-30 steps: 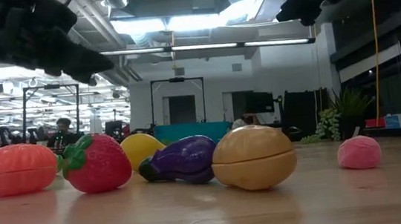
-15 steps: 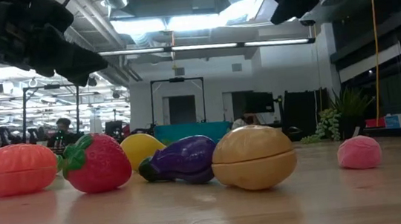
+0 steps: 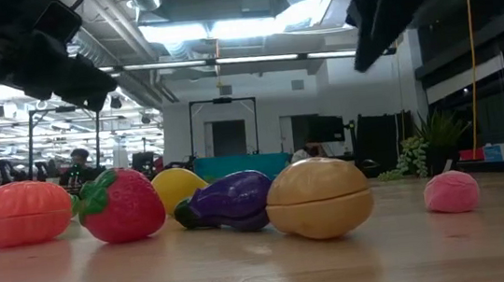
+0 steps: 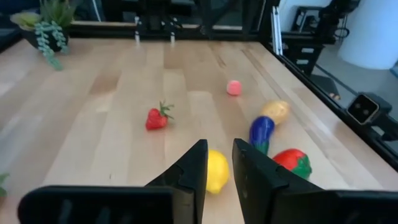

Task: Pick and placing Produce into tupperware
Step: Put the peach into the blue bin

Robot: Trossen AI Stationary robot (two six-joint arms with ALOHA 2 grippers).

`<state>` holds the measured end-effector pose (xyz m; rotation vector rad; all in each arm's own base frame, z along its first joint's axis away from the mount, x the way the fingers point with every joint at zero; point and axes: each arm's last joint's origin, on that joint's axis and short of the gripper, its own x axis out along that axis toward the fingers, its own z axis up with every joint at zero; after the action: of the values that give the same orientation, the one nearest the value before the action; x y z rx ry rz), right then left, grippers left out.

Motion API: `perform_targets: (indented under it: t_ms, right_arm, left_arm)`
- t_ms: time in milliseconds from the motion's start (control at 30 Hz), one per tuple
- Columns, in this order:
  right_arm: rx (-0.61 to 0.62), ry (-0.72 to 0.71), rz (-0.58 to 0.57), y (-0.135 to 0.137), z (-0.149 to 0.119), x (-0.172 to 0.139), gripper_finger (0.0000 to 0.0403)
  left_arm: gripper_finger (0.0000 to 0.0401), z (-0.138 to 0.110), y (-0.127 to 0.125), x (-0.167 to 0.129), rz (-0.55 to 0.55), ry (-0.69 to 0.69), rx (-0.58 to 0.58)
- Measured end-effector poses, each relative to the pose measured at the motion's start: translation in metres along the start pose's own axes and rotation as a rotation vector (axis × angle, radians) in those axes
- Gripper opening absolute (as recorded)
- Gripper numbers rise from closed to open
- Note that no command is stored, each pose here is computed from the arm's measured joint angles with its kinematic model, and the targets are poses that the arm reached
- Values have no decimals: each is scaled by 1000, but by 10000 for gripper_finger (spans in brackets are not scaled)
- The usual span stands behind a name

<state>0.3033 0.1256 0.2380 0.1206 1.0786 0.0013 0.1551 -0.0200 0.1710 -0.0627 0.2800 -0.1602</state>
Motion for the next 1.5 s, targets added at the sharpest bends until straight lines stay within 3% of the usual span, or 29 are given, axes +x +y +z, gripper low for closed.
perform_targets:
  t_ms: [267, 500, 1200, 1500]
  right_arm:
    - [155, 172, 125, 8, -7, 29, 266]
    - [185, 216, 144, 13, -11, 41, 266]
    - [173, 352, 46, 13, -28, 98, 266]
    - [189, 351, 18, 13, -30, 109, 266]
  left_arm:
    - [59, -3, -2, 0, -15, 26, 4]
    - [51, -4, -2, 0, -14, 37, 5]
    - [26, -4, -2, 0, -13, 44, 5]
    - [15, -4, -2, 0, -12, 44, 4]
